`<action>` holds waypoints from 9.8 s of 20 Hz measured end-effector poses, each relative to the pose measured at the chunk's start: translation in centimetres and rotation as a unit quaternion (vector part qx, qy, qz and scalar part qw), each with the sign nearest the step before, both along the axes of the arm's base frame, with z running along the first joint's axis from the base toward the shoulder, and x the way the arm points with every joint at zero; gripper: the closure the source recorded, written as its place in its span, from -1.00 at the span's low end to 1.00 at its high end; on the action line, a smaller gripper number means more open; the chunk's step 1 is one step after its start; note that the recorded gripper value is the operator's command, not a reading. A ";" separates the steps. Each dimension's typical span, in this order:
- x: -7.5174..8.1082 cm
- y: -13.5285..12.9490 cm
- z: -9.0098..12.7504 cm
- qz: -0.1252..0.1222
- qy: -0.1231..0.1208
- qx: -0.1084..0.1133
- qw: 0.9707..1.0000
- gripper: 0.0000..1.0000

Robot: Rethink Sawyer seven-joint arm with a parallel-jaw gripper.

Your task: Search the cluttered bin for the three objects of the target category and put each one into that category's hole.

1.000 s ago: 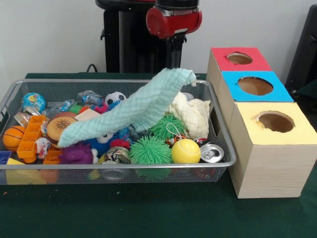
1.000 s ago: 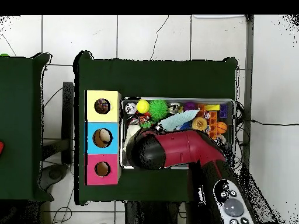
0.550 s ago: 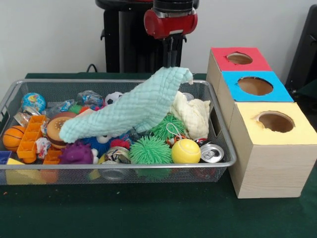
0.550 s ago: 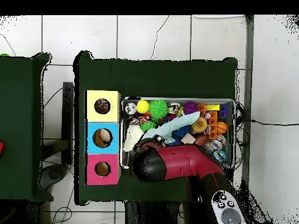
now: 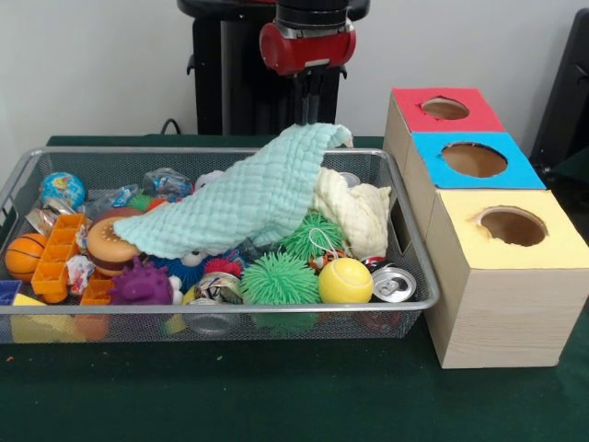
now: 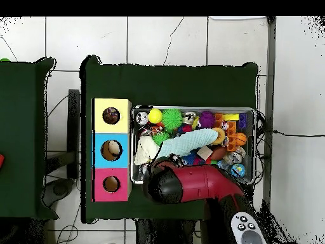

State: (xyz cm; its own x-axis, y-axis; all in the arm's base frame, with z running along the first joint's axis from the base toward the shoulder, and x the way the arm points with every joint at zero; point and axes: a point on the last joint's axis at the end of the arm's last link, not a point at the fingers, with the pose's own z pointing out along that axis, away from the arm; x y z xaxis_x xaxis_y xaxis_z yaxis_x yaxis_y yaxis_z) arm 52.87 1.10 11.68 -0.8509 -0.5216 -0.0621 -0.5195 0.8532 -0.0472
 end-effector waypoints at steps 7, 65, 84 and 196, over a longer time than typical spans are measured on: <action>-0.3 -0.3 -0.1 -0.004 0.003 -0.003 1.000 1.00; 7.8 -15.9 -5.4 -0.114 -0.008 0.012 0.993 -1.00; 11.1 -18.7 -7.8 -0.100 -0.028 0.012 0.995 -1.00; 7.3 -18.3 -10.2 0.012 -0.121 -0.052 0.991 -1.00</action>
